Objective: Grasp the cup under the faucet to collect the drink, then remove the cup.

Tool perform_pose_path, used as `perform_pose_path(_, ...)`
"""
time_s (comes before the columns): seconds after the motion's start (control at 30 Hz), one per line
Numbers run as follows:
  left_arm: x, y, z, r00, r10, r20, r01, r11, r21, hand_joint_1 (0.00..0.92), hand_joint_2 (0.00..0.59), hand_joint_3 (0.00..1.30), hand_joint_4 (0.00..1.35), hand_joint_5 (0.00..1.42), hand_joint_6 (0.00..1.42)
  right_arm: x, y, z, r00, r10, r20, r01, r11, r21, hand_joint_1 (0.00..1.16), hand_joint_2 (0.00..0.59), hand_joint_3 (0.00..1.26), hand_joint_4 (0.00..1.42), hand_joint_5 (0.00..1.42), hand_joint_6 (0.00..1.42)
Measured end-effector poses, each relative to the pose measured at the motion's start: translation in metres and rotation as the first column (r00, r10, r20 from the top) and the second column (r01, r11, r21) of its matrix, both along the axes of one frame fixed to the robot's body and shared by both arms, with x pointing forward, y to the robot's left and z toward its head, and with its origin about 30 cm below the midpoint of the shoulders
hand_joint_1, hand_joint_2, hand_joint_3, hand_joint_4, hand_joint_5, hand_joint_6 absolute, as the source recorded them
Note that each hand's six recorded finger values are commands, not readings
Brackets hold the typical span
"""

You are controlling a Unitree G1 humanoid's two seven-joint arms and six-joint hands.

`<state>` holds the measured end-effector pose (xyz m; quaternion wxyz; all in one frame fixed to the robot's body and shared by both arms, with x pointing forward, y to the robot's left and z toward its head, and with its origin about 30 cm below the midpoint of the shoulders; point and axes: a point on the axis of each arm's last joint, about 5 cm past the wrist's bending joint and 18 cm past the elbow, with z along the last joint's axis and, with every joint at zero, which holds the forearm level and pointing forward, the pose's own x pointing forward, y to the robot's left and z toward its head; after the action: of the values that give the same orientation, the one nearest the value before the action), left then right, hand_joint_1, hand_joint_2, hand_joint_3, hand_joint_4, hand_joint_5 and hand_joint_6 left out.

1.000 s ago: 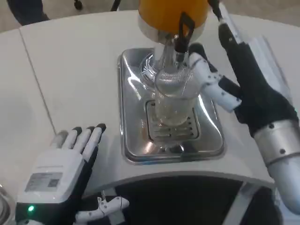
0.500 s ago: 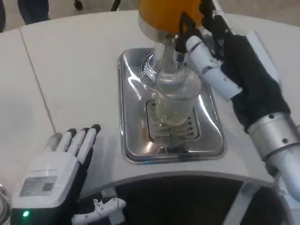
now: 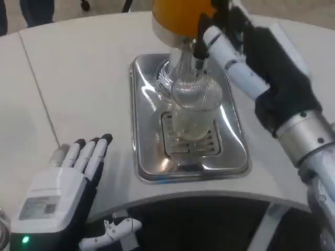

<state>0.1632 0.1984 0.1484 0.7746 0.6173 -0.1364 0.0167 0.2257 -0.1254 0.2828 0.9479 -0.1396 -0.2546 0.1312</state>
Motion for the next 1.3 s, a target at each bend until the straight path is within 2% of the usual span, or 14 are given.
perform_pose_path(0.07, 0.000, 0.000, 0.000, 1.000, 0.000, 0.000, 0.000, 1.000, -0.003, 0.146, 0.110, 0.00, 0.00, 0.00, 0.00, 0.001, -0.0006, -0.0020, 0.9998, 0.017, -0.014, -0.017, 1.000, -0.009, 0.27, 0.536, 0.01, 0.00, 0.00, 0.00)
perform_pose_path(0.17, 0.000, 0.000, 0.000, 1.000, 0.001, 0.000, -0.001, 1.000, -0.004, 0.145, 0.110, 0.00, 0.00, 0.00, 0.00, 0.002, -0.0033, -0.0005, 0.9994, 0.030, -0.015, -0.031, 0.999, -0.041, 0.24, 0.532, 0.03, 0.00, 0.00, 0.00)
perform_pose_path(0.27, 0.000, 0.000, 0.000, 1.000, 0.003, 0.001, -0.003, 1.000, -0.003, 0.145, 0.110, 0.00, 0.00, 0.00, 0.00, 0.004, -0.0066, 0.0058, 0.9985, 0.053, -0.016, -0.054, 0.996, -0.066, 0.23, 0.531, 0.03, 0.00, 0.00, 0.00)
perform_pose_path(0.3, 0.000, 0.000, 0.000, 1.000, 0.003, 0.001, -0.003, 1.000, -0.003, 0.145, 0.110, 0.00, 0.00, 0.00, 0.00, 0.004, -0.0066, 0.0060, 0.9980, 0.061, -0.020, -0.062, 0.996, -0.066, 0.23, 0.531, 0.03, 0.00, 0.00, 0.00)
perform_pose_path(0.37, 0.000, 0.000, 0.000, 1.000, 0.005, 0.002, -0.005, 1.000, -0.003, 0.145, 0.110, 0.00, 0.00, 0.00, 0.00, 0.005, -0.0061, 0.0045, 0.9955, 0.081, -0.049, -0.083, 0.995, -0.055, 0.22, 0.531, 0.03, 0.00, 0.00, 0.00)
perform_pose_path(0.47, 0.000, 0.001, 0.000, 1.000, 0.008, 0.004, -0.008, 1.000, -0.005, 0.145, 0.110, 0.00, 0.00, 0.00, 0.00, 0.005, -0.0040, 0.0040, 0.9938, 0.098, -0.054, -0.100, 0.994, -0.053, 0.22, 0.531, 0.03, 0.00, 0.00, 0.00)
perform_pose_path(0.67, 0.000, 0.001, 0.000, 1.000, 0.010, 0.004, -0.009, 1.000, -0.011, 0.145, 0.110, 0.00, 0.00, 0.00, 0.00, 0.006, -0.0039, 0.0057, 0.9936, 0.100, -0.053, -0.103, 0.992, -0.075, 0.21, 0.533, 0.03, 0.00, 0.00, 0.00)
perform_pose_path(0.87, 0.000, 0.002, 0.001, 1.000, 0.013, 0.007, -0.012, 1.000, -0.017, 0.141, 0.111, 0.00, 0.00, 0.00, 0.00, 0.008, -0.0028, 0.0151, 0.9940, 0.098, -0.047, -0.105, 0.980, -0.167, 0.21, 0.541, 0.04, 0.00, 0.00, 0.00)
perform_pose_path(0.93, 0.000, 0.002, 0.001, 1.000, 0.012, 0.007, -0.012, 1.000, -0.020, 0.095, 0.106, 0.00, 0.00, 0.00, 0.00, 0.009, -0.0020, 0.0194, 0.9949, 0.088, -0.050, -0.096, 0.975, -0.200, 0.21, 0.533, 0.05, 0.00, 0.00, 0.01)
perform_pose_path(1.03, 0.000, 0.002, 0.000, 1.000, 0.006, 0.006, -0.005, 1.000, -0.031, 0.007, 0.095, 0.00, 0.00, 0.00, 0.00, 0.011, 0.0006, 0.0285, 0.9953, 0.083, -0.050, -0.093, 0.960, -0.265, 0.19, 0.537, 0.06, 0.00, 0.00, 0.01)
perform_pose_path(1.1, 0.000, 0.002, 0.000, 1.000, 0.004, 0.004, -0.004, 0.999, -0.037, 0.000, 0.093, 0.00, 0.00, 0.00, 0.00, 0.012, 0.0016, 0.0305, 0.9950, 0.086, -0.051, -0.097, 0.953, -0.286, 0.16, 0.533, 0.07, 0.00, 0.00, 0.02)
perform_pose_path(1.23, 0.000, 0.004, -0.002, 1.000, 0.007, -0.008, -0.008, 0.999, -0.051, 0.000, 0.090, 0.00, 0.00, 0.00, 0.00, 0.014, 0.0067, 0.0408, 0.9957, 0.088, -0.030, -0.092, 0.901, -0.424, 0.15, 0.533, 0.07, 0.00, 0.01, 0.02)
perform_pose_path(1.27, 0.000, 0.004, -0.003, 1.000, 0.005, -0.010, -0.005, 0.999, -0.053, 0.000, 0.090, 0.00, 0.00, 0.00, 0.00, 0.014, 0.0097, 0.0441, 0.9951, 0.095, -0.025, -0.096, 0.881, -0.463, 0.15, 0.533, 0.07, 0.00, 0.01, 0.02)
perform_pose_path(1.3, 0.000, 0.004, -0.003, 1.000, 0.002, -0.009, -0.003, 0.998, -0.055, 0.000, 0.090, 0.00, 0.00, 0.00, 0.00, 0.014, 0.0118, 0.0454, 0.9945, 0.102, -0.023, -0.101, 0.871, -0.481, 0.15, 0.533, 0.07, 0.00, 0.01, 0.02)
